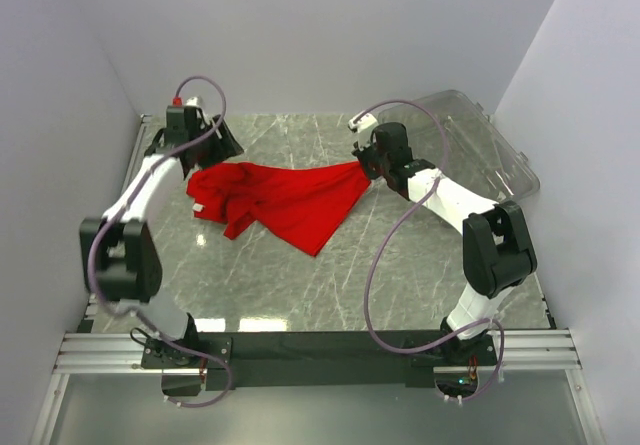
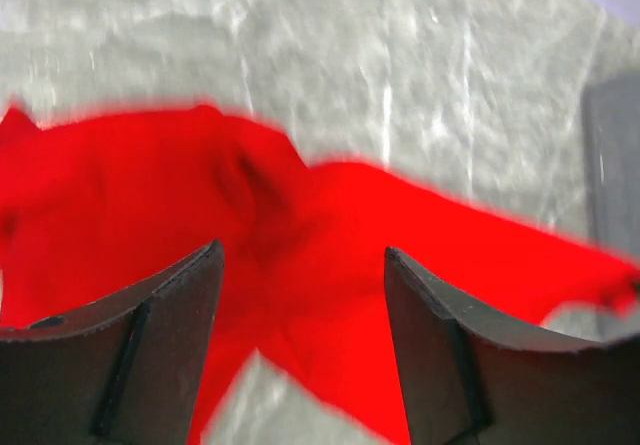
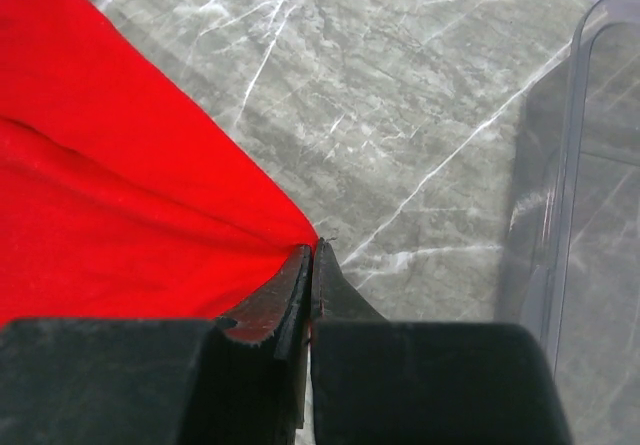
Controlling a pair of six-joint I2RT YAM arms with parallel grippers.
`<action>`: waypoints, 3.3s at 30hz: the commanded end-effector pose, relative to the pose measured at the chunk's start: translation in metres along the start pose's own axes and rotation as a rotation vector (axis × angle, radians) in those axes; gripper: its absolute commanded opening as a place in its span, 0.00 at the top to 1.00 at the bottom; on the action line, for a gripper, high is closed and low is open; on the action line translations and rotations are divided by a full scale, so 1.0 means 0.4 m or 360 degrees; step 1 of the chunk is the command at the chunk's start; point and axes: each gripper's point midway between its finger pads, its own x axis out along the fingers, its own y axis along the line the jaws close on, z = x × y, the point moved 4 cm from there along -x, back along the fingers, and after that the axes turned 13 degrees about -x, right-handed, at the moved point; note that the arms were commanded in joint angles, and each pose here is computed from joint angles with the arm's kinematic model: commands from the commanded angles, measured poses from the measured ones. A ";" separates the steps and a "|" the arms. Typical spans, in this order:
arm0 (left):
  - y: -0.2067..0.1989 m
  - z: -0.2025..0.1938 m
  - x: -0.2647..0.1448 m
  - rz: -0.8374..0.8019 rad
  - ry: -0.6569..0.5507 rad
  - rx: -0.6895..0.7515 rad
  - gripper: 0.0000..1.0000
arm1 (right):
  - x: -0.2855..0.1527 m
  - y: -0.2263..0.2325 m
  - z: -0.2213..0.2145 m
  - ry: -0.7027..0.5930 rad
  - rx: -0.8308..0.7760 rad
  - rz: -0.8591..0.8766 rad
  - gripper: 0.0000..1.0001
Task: Fold and stack the t-shirts
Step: Flatten the tshirt out
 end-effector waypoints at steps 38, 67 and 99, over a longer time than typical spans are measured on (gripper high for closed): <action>0.015 -0.180 -0.194 0.0904 -0.0155 0.0545 0.99 | 0.012 -0.051 0.082 -0.0149 0.0029 0.0026 1.00; -0.146 -0.097 -0.672 -0.0126 -0.0575 0.1120 0.99 | -0.228 -0.134 0.231 -0.0722 -0.0740 0.0100 1.00; -0.067 -0.382 -0.719 -0.0436 0.0364 0.0725 0.43 | -0.451 0.203 -0.041 -0.0566 -0.1262 0.1029 0.36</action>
